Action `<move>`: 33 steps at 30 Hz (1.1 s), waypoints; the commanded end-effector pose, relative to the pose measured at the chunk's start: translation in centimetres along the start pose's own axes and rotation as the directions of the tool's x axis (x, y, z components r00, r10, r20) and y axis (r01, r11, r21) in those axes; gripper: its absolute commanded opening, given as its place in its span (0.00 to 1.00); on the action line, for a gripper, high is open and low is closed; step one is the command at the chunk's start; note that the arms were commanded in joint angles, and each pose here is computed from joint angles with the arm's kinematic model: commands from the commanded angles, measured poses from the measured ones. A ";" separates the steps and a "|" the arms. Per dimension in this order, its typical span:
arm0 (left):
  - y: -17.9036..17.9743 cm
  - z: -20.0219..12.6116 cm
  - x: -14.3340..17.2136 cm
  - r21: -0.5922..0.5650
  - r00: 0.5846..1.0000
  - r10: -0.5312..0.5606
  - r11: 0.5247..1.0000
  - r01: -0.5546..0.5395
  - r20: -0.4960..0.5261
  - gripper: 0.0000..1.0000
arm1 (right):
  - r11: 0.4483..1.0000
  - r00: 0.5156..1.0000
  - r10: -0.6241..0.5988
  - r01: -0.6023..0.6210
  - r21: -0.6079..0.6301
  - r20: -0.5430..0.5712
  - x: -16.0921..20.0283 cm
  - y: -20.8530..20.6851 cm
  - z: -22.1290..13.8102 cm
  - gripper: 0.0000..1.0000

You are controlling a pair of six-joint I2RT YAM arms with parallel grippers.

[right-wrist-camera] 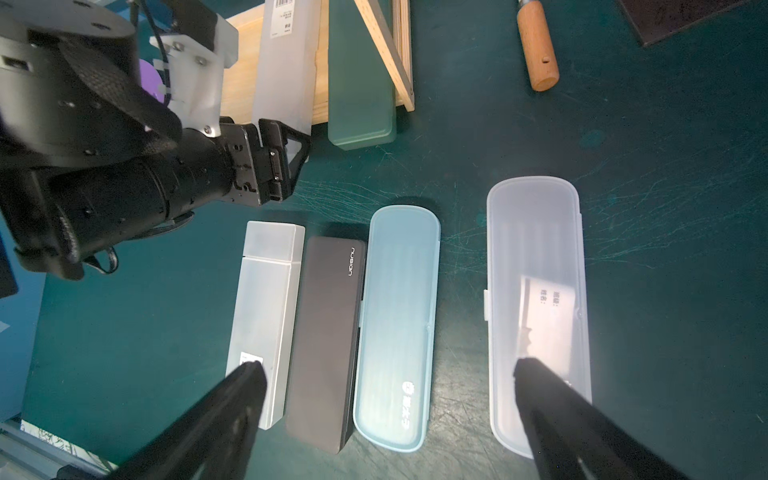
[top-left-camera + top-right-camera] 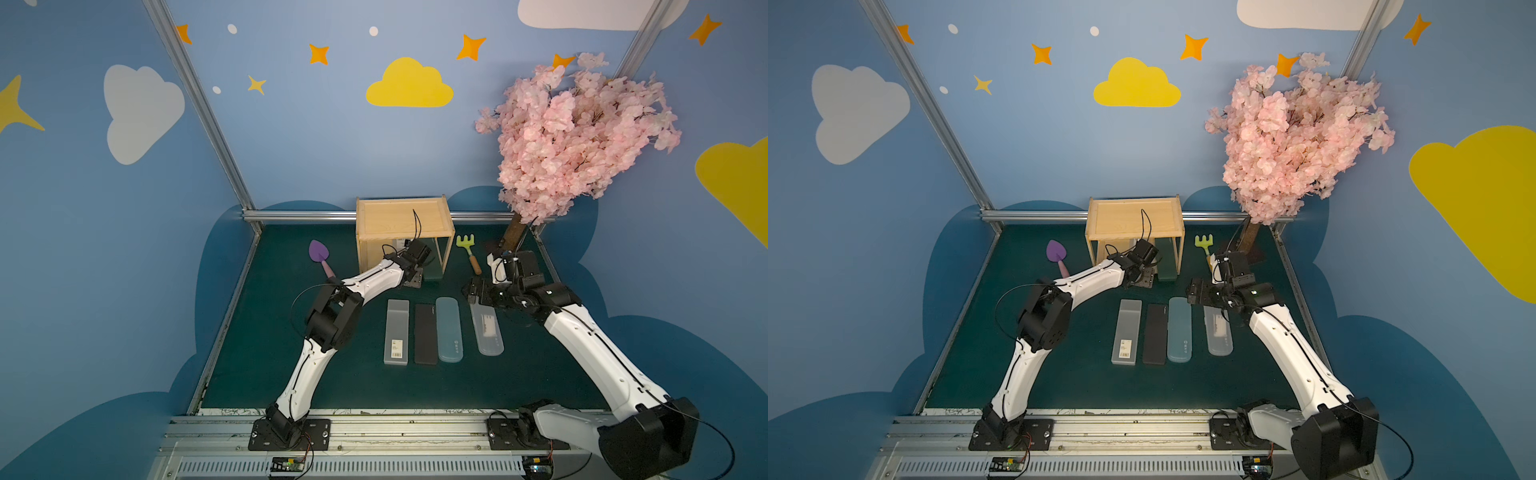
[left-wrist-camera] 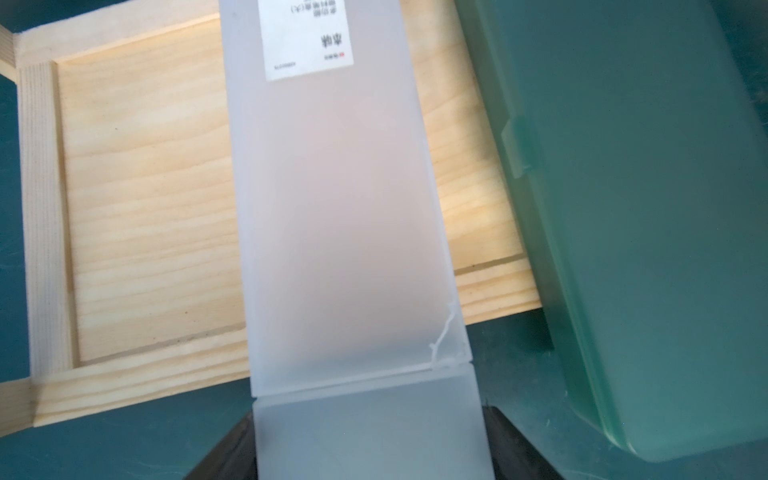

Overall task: Remove the pencil cases from the shelf
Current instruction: Pick up the pencil case from the shelf.

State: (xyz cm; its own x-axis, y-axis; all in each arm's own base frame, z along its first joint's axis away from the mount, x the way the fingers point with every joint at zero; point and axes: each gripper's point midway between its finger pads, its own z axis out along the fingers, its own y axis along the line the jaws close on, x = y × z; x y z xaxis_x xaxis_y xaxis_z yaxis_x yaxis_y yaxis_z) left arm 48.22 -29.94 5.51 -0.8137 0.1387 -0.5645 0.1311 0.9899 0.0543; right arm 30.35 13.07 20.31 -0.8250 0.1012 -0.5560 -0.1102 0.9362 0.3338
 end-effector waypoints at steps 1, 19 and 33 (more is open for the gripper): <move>1.5 -0.3 0.6 -0.043 1.000 0.004 0.999 -0.005 -0.022 0.76 | 1.000 1.000 -0.008 0.008 -0.002 0.008 0.3 -0.1 -0.8 0.98; 3.9 -8.1 2.8 0.017 0.999 -0.012 1.000 0.013 -0.031 0.74 | 0.996 1.000 0.008 -0.008 -0.085 0.006 0.2 1.4 -0.8 0.98; 6.6 -15.3 11.2 -0.015 0.997 -0.041 0.999 0.040 -0.061 0.75 | 0.989 0.999 0.045 -0.046 -0.140 -0.010 0.8 2.8 -1.8 0.98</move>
State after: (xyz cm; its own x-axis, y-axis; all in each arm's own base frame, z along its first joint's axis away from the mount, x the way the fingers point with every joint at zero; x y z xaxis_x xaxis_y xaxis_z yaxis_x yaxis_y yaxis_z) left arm 32.79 -22.62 11.39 -0.8499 0.1299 -0.5106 0.1318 0.9907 0.0327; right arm 29.08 14.82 21.48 -0.8371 0.1301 -0.5314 -0.1419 0.8865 0.4405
